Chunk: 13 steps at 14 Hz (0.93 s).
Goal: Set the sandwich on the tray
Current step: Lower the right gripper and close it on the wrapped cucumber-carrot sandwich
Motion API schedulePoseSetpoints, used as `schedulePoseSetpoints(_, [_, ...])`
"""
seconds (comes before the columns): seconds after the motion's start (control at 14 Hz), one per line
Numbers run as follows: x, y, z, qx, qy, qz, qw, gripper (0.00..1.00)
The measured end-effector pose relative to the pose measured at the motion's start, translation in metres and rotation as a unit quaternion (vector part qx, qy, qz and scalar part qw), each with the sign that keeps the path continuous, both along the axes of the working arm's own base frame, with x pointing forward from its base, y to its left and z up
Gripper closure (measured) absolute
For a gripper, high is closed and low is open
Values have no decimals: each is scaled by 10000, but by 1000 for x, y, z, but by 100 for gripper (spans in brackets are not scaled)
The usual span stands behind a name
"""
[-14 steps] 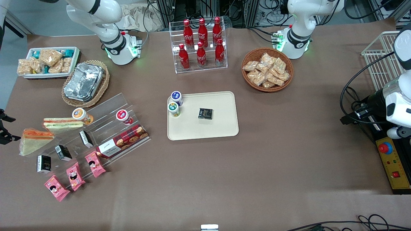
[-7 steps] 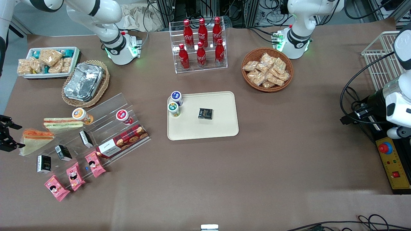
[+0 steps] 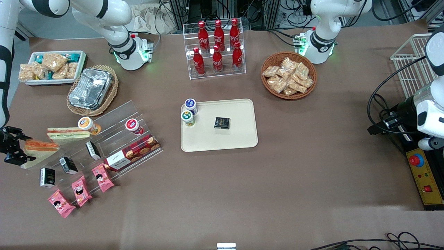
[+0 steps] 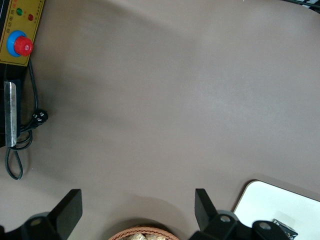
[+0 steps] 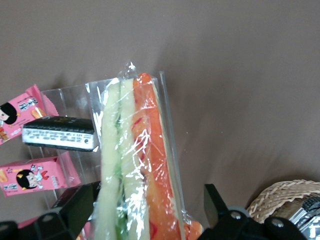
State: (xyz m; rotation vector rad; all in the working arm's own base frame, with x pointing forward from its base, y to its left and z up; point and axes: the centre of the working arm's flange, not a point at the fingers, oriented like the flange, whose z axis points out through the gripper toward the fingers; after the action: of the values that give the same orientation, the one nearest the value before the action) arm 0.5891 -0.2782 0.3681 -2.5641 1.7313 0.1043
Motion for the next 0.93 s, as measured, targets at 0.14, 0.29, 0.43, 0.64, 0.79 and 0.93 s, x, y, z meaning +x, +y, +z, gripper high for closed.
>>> schedulePoseSetpoints(0.14, [-2,2,-8,-8,-2,-78,10000,2])
schedulePoseSetpoints(0.29, [-2,5,-13,-6,2,-82,10000,4])
schedulePoseSetpoints(0.43, [0,10,-13,-1,2,-41,10000,22])
schedulePoseSetpoints(0.64, [3,16,-13,-1,-7,11,10000,52])
schedulePoseSetpoints(0.79, [3,15,-11,-3,-21,58,10000,56])
schedulePoseSetpoints(0.93, [4,13,-4,-11,-75,225,9997,57])
